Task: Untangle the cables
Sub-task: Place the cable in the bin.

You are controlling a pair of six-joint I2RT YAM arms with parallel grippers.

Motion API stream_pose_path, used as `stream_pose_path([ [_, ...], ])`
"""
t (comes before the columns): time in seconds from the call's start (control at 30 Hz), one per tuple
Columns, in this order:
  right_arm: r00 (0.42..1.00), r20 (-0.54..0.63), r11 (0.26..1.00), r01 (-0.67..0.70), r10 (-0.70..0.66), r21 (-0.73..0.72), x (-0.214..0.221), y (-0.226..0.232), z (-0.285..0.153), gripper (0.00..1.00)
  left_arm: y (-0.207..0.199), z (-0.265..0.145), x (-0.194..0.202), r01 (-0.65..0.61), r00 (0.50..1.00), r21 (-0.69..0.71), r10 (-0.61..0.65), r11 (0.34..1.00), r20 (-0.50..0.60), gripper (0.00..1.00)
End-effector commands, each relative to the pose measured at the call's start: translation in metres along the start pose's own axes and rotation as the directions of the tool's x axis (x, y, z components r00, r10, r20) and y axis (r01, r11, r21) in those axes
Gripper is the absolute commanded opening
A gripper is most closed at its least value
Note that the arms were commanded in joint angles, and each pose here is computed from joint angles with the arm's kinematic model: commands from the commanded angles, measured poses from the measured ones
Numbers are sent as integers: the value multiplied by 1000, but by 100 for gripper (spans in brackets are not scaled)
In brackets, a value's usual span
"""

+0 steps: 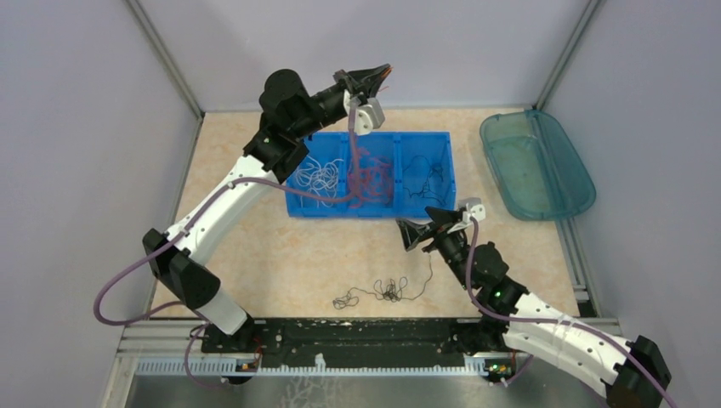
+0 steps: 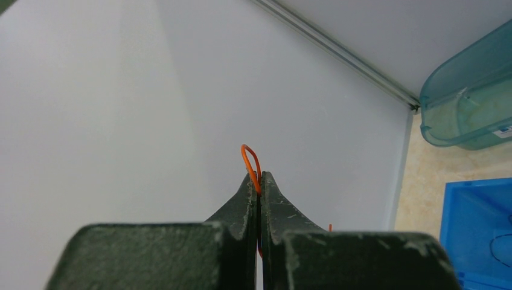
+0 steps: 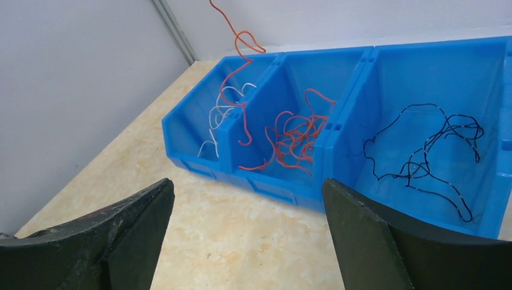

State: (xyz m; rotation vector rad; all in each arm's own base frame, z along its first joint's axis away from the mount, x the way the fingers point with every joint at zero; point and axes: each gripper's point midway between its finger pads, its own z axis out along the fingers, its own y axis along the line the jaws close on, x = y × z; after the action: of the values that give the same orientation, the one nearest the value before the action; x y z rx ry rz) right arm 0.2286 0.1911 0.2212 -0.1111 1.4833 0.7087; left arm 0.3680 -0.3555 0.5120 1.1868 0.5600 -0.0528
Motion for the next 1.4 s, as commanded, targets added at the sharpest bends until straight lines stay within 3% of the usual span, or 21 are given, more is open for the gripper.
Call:
stream_pose_path([
  [0.0, 997, 79, 1000, -24, 24, 7, -26, 2, 2, 93, -15, 3, 22, 105, 993, -3, -105, 994, -43, 0],
  [0.17, 997, 76, 1000, -15, 13, 19, -25, -1, 2, 92, -39, 3, 59, 294, 947, -9, -293, 956, -131, 0],
  [0.37, 997, 70, 999, 7, -10, 42, -27, -4, 4, 92, -104, -19, 121, 502, 815, -27, -483, 865, -321, 0],
  [0.57, 997, 81, 999, 6, -9, 44, -31, -4, 5, 92, -173, -52, 175, 569, 705, -24, -502, 822, -502, 0],
  [0.93, 997, 71, 999, -11, 7, 51, -33, -3, 10, 92, -259, -81, 226, 704, 478, -5, -478, 711, -737, 1],
  [1.03, 998, 55, 999, -13, 11, 48, -33, -2, 12, 92, -275, -87, 235, 695, 486, 31, -437, 718, -757, 18],
  [1.1, 1000, 21, 998, -9, 8, 54, -32, 0, 14, 92, -281, -91, 241, 685, 493, 57, -405, 727, -770, 56],
  [1.13, 1000, -5, 998, -6, 6, 62, -29, -1, 15, 92, -282, -92, 243, 682, 495, 70, -389, 728, -777, 63],
  [1.23, 998, -67, 995, -9, 16, 96, -25, -3, 14, 92, -281, -94, 241, 689, 488, 92, -366, 719, -792, 81],
  [1.37, 980, -192, 987, -12, 43, 163, -10, -10, 6, 91, -263, -89, 220, 699, 514, 115, -385, 705, -767, 90],
])
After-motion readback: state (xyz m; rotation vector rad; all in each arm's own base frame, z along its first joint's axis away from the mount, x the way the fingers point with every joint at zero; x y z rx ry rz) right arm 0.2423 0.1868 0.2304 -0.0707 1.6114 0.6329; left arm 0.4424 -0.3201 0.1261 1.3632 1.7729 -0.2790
